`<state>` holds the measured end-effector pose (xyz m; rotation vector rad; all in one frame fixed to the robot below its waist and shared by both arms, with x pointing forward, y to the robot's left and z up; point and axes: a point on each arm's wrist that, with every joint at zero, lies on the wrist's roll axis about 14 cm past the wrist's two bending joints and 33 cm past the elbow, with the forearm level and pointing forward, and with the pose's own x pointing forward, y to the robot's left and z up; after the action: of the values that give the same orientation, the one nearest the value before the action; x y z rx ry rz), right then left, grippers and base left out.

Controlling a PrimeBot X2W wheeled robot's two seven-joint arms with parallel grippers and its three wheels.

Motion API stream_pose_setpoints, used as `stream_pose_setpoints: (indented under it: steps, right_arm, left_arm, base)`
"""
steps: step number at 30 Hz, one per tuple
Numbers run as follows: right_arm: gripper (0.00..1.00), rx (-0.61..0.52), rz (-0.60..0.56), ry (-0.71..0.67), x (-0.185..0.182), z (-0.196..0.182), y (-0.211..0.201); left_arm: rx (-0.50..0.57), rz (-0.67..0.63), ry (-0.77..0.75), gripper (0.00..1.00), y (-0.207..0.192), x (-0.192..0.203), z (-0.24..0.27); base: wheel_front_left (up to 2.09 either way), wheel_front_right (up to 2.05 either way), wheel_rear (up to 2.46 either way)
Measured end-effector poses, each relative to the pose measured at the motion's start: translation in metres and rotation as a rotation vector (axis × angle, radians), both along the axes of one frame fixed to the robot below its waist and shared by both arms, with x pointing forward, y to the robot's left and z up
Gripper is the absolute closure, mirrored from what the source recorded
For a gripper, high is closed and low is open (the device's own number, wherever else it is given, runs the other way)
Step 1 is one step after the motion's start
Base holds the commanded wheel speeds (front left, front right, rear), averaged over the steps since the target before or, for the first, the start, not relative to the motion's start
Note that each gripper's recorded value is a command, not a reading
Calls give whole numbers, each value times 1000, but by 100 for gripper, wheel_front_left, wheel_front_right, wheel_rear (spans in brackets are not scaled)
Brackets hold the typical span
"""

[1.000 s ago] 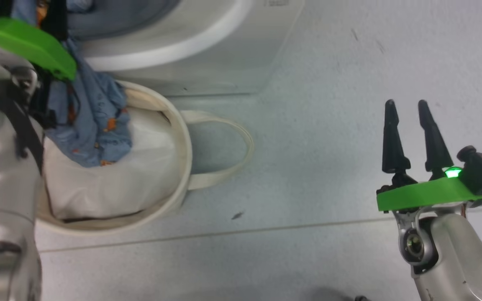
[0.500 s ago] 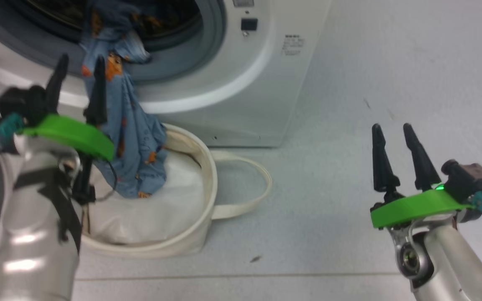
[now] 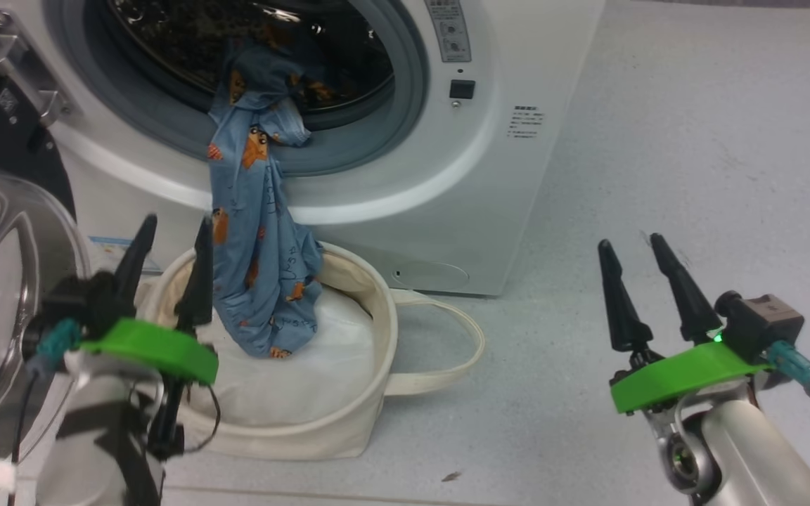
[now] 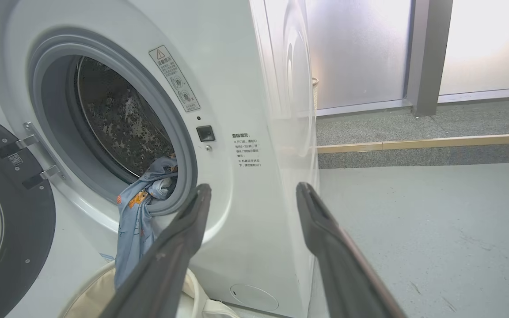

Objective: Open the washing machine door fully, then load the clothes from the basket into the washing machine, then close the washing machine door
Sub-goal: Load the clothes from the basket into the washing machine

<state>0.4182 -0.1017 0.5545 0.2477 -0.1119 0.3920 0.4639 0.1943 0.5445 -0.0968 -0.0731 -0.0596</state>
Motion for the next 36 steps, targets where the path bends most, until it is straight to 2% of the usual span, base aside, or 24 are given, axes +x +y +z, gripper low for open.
stream_pose_setpoints:
  steps: [6,10,36]
  right_arm:
    - [0,-70,-10,-26,4,1,-4]
    - [0,-96,-15,-32,0,0,-4]
    - [0,-94,-14,-10,-5,-9,-4]
  left_arm:
    - [-14,66,47,0,23,-26,-21]
    - [-21,97,33,0,33,-33,-16]
    - [-48,112,65,0,31,-35,-30]
  base:
    - [0,0,0]
    - [0,0,0]
    - [0,0,0]
